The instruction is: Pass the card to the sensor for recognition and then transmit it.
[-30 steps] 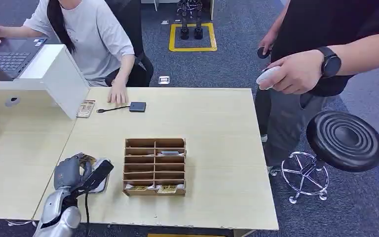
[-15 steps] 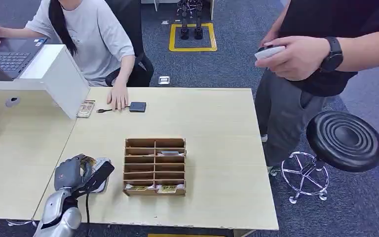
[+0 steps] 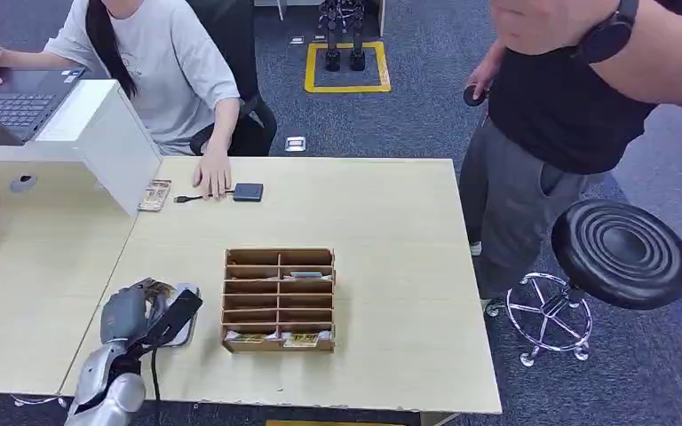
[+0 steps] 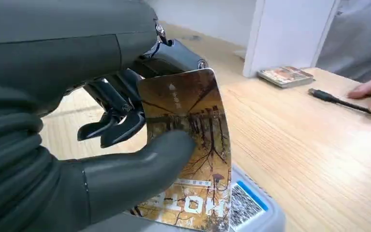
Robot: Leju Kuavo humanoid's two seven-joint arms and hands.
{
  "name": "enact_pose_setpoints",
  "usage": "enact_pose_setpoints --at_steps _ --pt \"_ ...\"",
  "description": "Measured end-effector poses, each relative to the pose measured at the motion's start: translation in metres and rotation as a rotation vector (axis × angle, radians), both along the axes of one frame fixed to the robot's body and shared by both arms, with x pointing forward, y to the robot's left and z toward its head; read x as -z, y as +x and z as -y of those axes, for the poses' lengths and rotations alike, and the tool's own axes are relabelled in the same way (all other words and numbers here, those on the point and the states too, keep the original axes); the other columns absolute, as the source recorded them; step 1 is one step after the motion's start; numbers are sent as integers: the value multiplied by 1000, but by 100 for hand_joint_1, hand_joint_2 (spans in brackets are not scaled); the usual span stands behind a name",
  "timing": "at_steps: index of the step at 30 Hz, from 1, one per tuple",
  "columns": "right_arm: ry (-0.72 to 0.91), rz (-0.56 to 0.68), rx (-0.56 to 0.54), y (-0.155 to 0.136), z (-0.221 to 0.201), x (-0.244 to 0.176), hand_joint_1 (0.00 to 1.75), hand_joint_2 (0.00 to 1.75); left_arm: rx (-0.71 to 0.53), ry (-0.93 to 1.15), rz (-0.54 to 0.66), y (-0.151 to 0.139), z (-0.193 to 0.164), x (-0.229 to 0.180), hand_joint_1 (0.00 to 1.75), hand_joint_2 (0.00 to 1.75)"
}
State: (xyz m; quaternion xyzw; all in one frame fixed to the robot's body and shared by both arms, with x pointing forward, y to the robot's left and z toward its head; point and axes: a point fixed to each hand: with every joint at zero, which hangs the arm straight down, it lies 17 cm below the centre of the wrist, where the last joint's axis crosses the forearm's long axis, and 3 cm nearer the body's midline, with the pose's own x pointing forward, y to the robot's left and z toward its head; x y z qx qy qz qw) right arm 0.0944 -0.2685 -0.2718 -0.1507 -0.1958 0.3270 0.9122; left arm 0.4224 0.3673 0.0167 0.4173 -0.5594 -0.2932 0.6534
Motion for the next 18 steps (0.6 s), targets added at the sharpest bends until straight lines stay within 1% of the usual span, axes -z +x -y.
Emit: enact_pose_setpoints --at_steps 2,4,6,8,10,13,15,18 --pt "1 4 -2 1 0 0 0 175 33 -159 40 1 12 -6 175 175" --pt "1 9 -7 1 -1 -1 0 175 49 -315 116 4 19 -23 175 175" --pt "-1 15 -15 3 -1 -1 0 175 61 -454 208 8 23 -47 175 175" --pt "-2 18 -23 3 -1 -1 0 175 64 -544 302 15 22 -76 175 175" --pt "-2 21 -27 5 -1 -2 0 175 77 -576 391 22 19 -107 175 175" --pt "0 25 -36 8 -3 -2 0 175 87 -578 491 31 12 -144 175 175" --pt "-1 23 -39 10 -3 -2 0 175 82 -578 551 33 4 -163 175 175" --pt "1 22 -41 11 -4 -2 0 175 76 -576 599 36 -4 -180 175 175"
